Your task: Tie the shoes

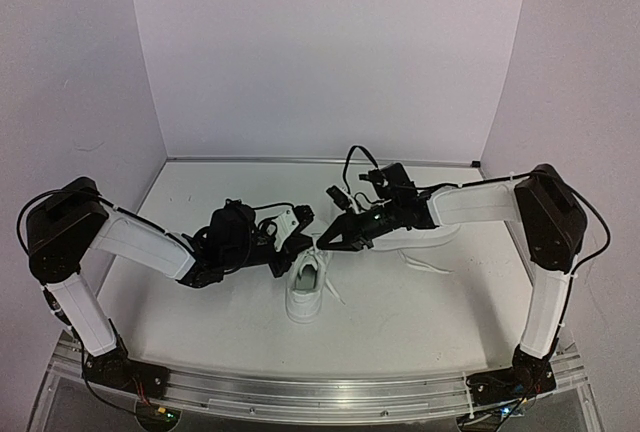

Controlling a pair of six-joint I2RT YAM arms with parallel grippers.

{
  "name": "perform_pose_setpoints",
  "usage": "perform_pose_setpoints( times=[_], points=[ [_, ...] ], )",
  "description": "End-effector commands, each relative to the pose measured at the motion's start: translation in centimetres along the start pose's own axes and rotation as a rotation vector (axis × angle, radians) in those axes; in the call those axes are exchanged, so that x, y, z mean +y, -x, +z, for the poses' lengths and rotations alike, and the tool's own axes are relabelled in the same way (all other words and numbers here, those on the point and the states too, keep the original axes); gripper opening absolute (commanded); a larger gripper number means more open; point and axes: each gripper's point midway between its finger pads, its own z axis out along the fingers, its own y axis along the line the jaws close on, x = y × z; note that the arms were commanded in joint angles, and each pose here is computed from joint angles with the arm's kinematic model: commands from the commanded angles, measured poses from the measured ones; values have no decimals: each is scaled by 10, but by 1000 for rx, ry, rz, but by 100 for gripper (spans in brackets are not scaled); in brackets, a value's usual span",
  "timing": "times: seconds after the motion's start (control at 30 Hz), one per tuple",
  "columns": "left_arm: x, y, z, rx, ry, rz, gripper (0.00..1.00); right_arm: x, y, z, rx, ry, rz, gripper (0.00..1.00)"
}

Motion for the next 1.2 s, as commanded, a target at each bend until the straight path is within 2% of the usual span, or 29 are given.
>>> perform_pose_setpoints(
  times=[0.0, 0.73, 0.97, 1.17],
  points=[
    [2, 13, 3, -51, -6, 0, 0, 15, 10, 3, -13, 50, -56, 19],
    [-1, 17, 6, -100, -23, -35, 0, 16, 9, 9, -5, 80, -53, 16],
    [-1, 18, 5, -103, -23, -32, 0, 17, 10, 8, -11, 78, -56, 0],
    [5, 18, 0, -82, 0, -19, 0, 19, 10, 4, -22, 66, -58, 0]
  ],
)
